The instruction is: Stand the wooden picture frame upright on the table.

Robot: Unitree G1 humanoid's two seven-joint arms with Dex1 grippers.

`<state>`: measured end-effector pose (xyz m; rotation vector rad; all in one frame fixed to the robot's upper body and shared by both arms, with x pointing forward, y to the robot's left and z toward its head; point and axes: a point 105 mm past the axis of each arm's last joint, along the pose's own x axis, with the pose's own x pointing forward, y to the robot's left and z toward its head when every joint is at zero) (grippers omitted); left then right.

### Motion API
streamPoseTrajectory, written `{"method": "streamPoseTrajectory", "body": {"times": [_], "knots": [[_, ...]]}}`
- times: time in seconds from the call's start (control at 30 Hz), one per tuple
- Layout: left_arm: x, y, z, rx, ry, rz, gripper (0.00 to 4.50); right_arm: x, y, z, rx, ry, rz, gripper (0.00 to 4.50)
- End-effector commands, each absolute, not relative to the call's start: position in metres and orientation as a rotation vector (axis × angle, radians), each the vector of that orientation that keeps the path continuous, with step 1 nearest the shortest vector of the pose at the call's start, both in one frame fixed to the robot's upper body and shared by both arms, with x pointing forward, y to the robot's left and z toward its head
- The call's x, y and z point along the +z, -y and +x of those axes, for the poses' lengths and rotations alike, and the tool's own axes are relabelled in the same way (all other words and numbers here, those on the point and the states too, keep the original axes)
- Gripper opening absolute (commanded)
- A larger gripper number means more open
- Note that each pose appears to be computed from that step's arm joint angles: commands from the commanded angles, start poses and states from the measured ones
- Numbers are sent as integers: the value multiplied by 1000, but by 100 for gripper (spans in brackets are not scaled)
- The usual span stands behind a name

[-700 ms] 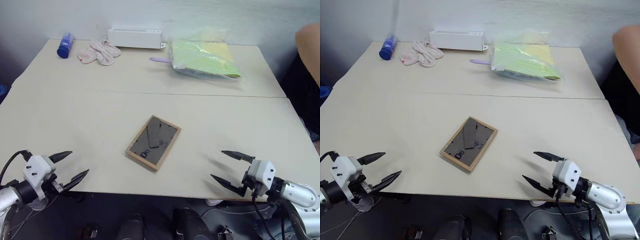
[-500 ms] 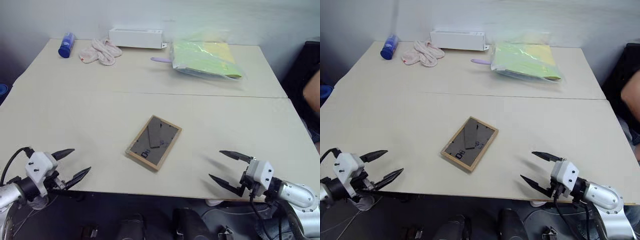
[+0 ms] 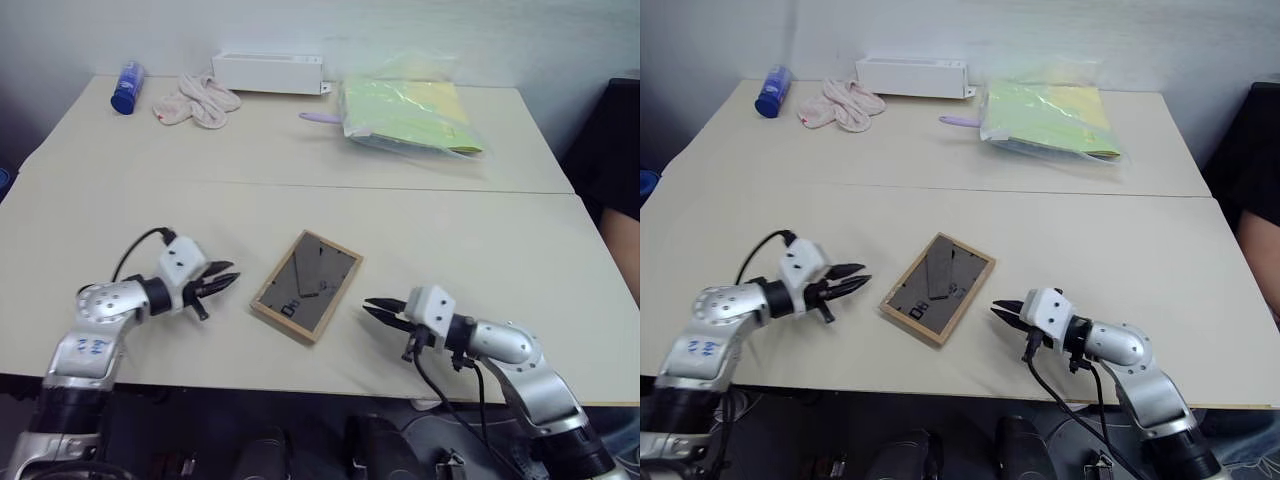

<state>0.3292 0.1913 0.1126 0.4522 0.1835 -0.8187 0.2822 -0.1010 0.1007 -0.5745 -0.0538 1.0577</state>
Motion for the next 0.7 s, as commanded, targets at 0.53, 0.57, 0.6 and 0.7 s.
{"method": "streamPoseTrajectory", "body": {"times": [0.53, 0.57, 0.6, 0.7], "knots": [[100, -139, 284, -1075, -179, 307, 3, 114, 90, 315, 1020, 126, -564, 0], [100, -139, 285, -1063, -179, 302, 3, 114, 91, 317, 1018, 126, -566, 0], [100, -140, 285, -1055, -178, 301, 3, 114, 91, 318, 1018, 126, -568, 0], [101, -149, 284, -1024, -200, 284, 3, 114, 96, 319, 1022, 122, -593, 0]]}}
